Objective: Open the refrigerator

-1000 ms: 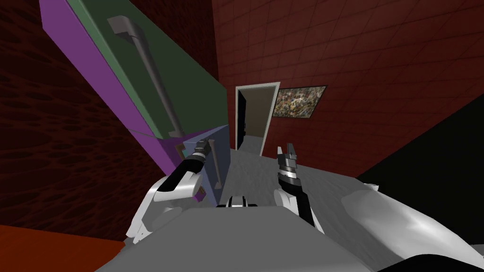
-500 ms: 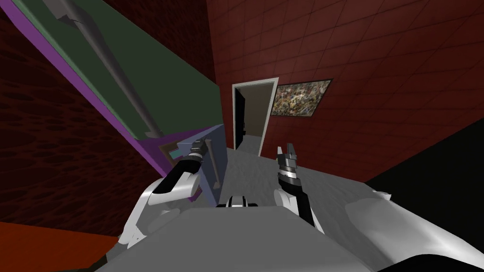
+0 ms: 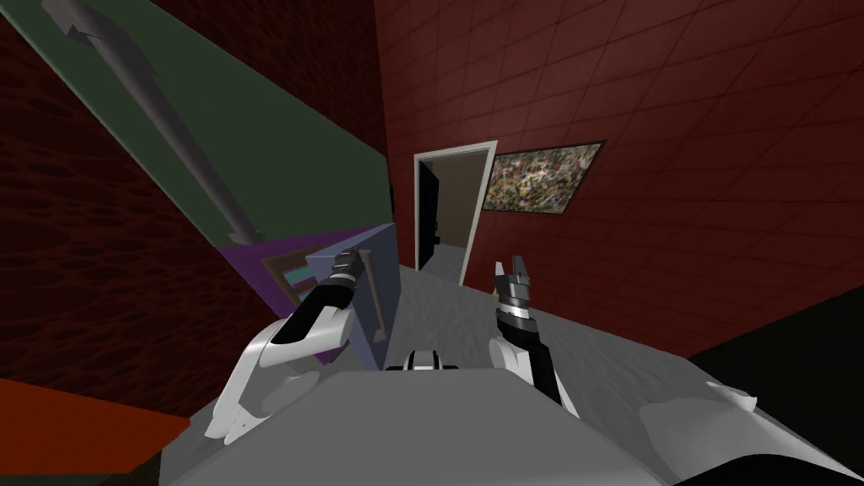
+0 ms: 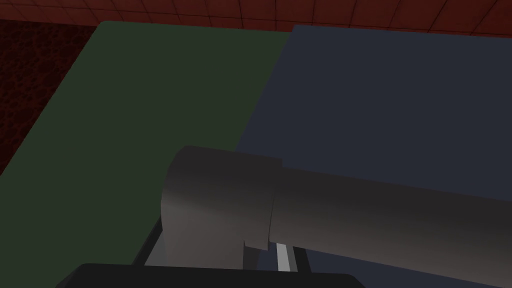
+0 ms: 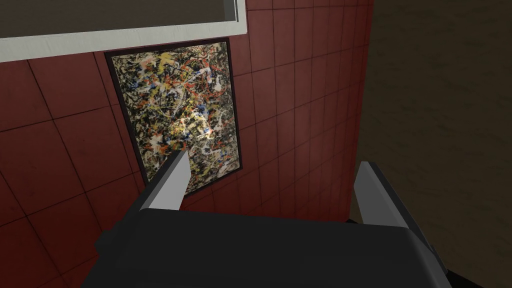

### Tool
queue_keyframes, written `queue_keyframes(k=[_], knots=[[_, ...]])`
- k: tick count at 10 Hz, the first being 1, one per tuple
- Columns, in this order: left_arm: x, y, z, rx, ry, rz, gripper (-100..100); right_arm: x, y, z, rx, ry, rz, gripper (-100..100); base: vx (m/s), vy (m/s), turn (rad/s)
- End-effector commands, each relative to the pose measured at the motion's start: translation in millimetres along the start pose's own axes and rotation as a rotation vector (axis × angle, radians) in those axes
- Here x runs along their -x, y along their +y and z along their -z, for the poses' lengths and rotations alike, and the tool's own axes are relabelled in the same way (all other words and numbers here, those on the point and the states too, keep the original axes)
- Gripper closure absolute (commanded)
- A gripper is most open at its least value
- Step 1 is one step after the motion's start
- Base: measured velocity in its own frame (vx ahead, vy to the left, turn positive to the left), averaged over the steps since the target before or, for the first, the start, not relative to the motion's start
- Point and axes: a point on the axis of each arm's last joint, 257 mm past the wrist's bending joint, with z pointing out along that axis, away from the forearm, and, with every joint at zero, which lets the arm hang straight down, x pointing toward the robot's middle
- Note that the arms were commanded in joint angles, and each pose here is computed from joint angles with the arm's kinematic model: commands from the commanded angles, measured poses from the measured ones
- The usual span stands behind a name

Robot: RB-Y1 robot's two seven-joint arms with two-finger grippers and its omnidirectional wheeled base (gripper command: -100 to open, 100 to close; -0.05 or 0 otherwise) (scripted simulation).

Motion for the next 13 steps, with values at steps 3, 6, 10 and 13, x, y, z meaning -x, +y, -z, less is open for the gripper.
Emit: queue_keyframes(k=[3, 6, 10, 13], knots=[[31.3, 5.8, 0.0, 0.013, -0.090, -0.015, 100, 0.0, 0, 0.0, 0.000, 0.000, 0.000, 0, 0.099, -0.301, 0.080], [49.2, 8.4, 0.6, 0.020, -0.140, -0.025, 100, 0.0, 0, 0.0, 0.000, 0.000, 0.000, 0, 0.136, -0.296, 0.096], [62.9, 3.8, 1.7, 0.010, -0.177, -0.028, 100, 0.1, 0, 0.0, 0.000, 0.000, 0.000, 0, 0.099, -0.195, 0.089], [83.2, 5.6, 5.4, 0.017, -0.231, -0.039, 100, 0.1, 0, 0.0, 0.000, 0.000, 0.000, 0, 0.147, -0.214, 0.074]])
